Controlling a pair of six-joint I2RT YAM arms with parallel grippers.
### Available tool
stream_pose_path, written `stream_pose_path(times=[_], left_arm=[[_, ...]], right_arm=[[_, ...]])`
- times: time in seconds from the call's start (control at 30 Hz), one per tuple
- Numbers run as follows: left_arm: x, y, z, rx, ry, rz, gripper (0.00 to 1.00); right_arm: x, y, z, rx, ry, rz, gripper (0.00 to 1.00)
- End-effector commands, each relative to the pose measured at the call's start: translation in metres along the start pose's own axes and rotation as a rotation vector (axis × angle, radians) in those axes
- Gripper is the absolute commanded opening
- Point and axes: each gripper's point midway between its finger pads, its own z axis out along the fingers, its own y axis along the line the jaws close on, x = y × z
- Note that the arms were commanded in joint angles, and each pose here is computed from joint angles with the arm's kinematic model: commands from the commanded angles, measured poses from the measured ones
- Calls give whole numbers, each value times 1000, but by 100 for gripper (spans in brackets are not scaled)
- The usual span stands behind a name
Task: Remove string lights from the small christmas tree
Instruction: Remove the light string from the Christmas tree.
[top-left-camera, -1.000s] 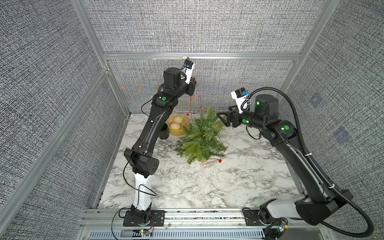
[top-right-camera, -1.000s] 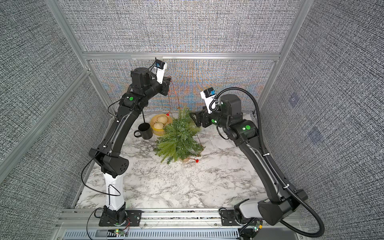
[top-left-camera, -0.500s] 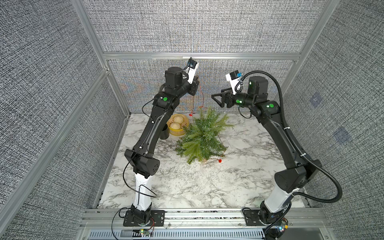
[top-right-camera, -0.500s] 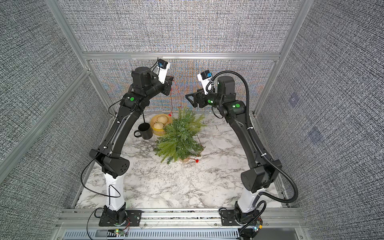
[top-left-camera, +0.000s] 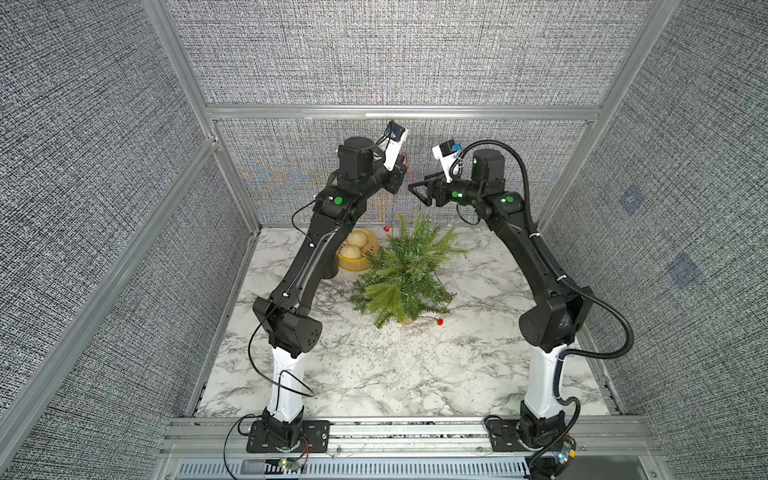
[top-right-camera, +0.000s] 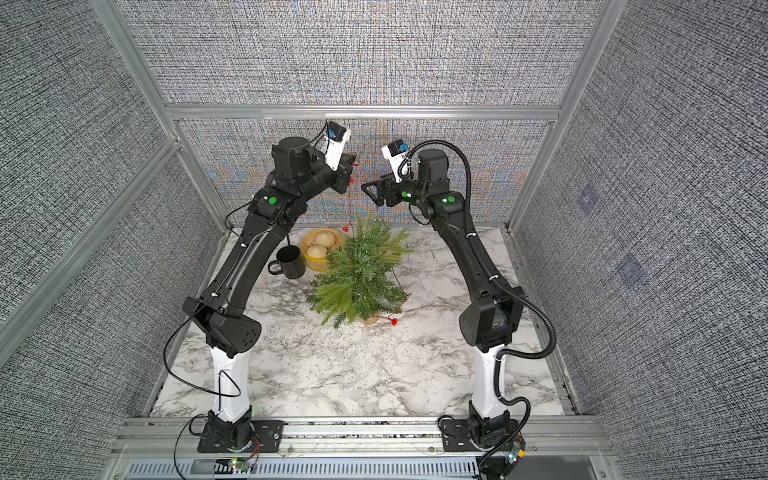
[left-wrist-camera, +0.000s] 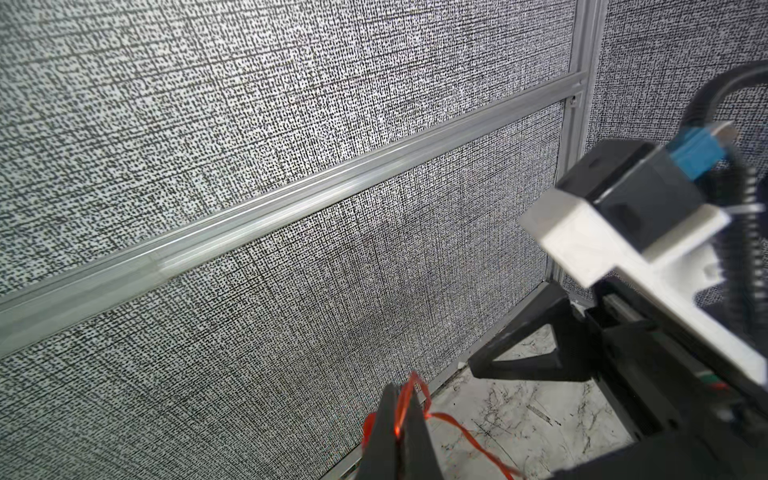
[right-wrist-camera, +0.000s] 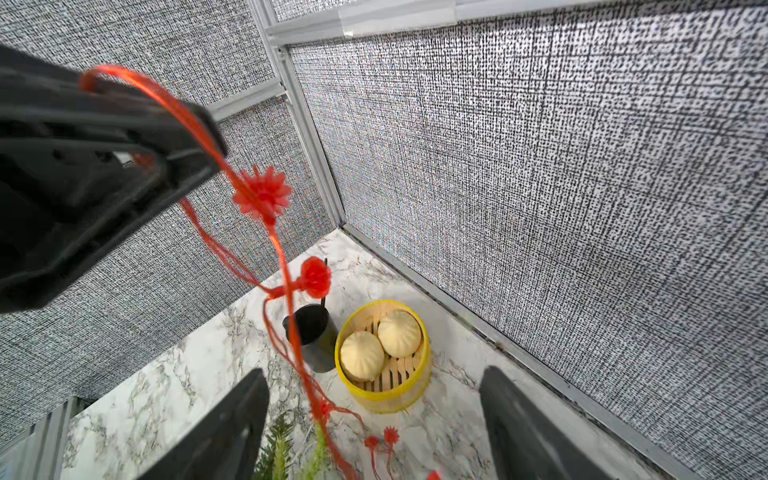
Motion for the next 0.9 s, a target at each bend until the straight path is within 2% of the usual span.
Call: stream_pose_path(times=[0.0,0.33,0.87], left_arm=[[-7,3,2,-15,-36,10,0],[-9,1,-2,-18,-31,17,0],[-12,0,-7,-25,-34,39,0]], right_arm=[[-6,-3,3,4,-19,-11,80],[-1,-23,18,37,-31,5,62],[-7,-27,21,29,-57,1,37]])
